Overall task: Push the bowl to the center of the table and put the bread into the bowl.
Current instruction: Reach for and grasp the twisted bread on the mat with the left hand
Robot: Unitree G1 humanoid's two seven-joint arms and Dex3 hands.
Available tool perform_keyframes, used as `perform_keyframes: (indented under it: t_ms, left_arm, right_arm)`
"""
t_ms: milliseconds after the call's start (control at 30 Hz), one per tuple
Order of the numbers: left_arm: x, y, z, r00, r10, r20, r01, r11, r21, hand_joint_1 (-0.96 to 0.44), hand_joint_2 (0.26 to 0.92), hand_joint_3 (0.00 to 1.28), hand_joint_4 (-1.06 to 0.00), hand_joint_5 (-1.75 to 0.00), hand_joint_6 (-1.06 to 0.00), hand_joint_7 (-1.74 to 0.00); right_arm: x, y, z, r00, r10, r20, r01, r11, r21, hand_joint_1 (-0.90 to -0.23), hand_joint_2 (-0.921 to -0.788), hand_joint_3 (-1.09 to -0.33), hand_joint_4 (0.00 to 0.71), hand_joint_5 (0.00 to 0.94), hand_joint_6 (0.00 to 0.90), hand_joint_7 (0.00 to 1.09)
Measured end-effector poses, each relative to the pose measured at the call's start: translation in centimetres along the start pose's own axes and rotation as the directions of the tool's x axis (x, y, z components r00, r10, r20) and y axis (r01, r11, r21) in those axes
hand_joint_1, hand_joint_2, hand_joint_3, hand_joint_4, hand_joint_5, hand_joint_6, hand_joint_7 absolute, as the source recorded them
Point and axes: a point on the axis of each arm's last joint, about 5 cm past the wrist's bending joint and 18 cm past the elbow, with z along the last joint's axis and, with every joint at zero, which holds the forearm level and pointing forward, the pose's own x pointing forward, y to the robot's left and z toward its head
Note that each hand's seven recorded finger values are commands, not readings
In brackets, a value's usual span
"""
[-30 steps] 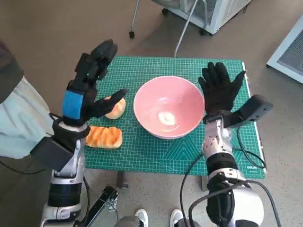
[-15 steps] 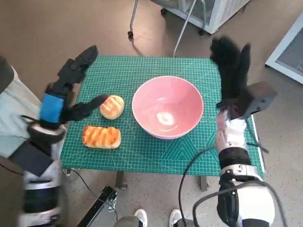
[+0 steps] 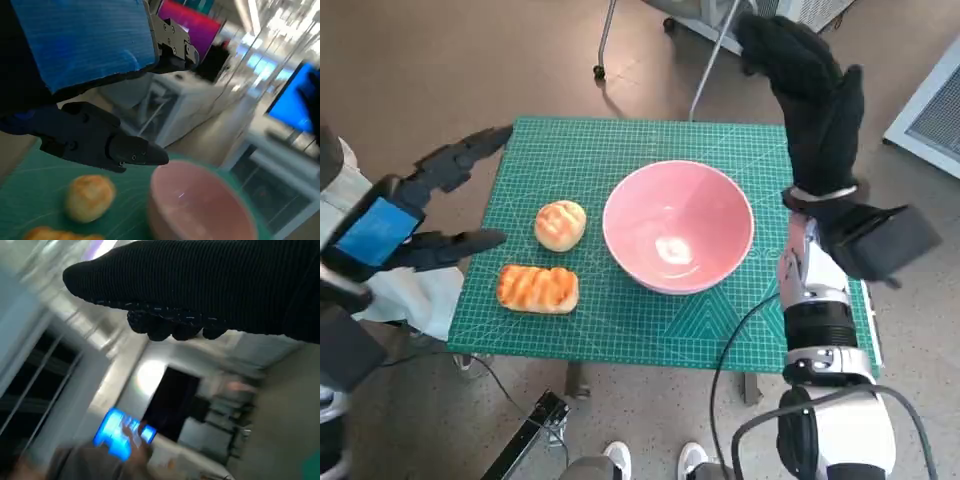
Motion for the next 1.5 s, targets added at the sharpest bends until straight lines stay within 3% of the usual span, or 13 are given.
perform_keyframes:
  t_ms: [267,567,1100,1500]
  left_arm:
    - [0.0,0.4,1.0,0.98,-0.167,-0.106,0.171,0.985,0.034,-0.15,0.816,0.0,-0.17,0.0,-0.3,-0.03]
    - [0.5,-0.7,1.5,0.917,-0.343,-0.204,0.36,0.932,0.049,-0.04,0.815,0.0,-0.17,0.0,-0.31,-0.02]
    - [1.8,-4.4,-0.1,0.797,-0.503,-0.333,0.547,0.836,0.046,-0.13,0.817,0.0,-0.22,-0.01,-0.34,-0.02]
    - [2.8,-7.1,-1.9,0.75,-0.551,-0.366,0.596,0.803,0.012,-0.18,0.826,0.0,-0.28,-0.03,-0.37,-0.03]
  right_arm:
    - [-0.1,0.5,0.4,0.999,0.048,0.023,-0.048,0.999,-0.005,-0.67,-0.921,-0.781,0.274,0.012,-0.001,0.82]
    - [-0.34,0.6,0.4,0.998,0.063,0.018,-0.062,0.998,-0.009,-0.67,-0.921,-0.791,0.266,0.008,-0.001,0.8]
    - [-0.4,0.5,0.5,0.998,0.054,0.005,-0.054,0.999,-0.004,-0.666,-0.921,-0.792,0.261,0.005,-0.001,0.8]
    - [-0.42,0.5,0.4,0.999,0.046,0.005,-0.046,0.999,0.006,-0.658,-0.921,-0.788,0.26,0.005,-0.001,0.8]
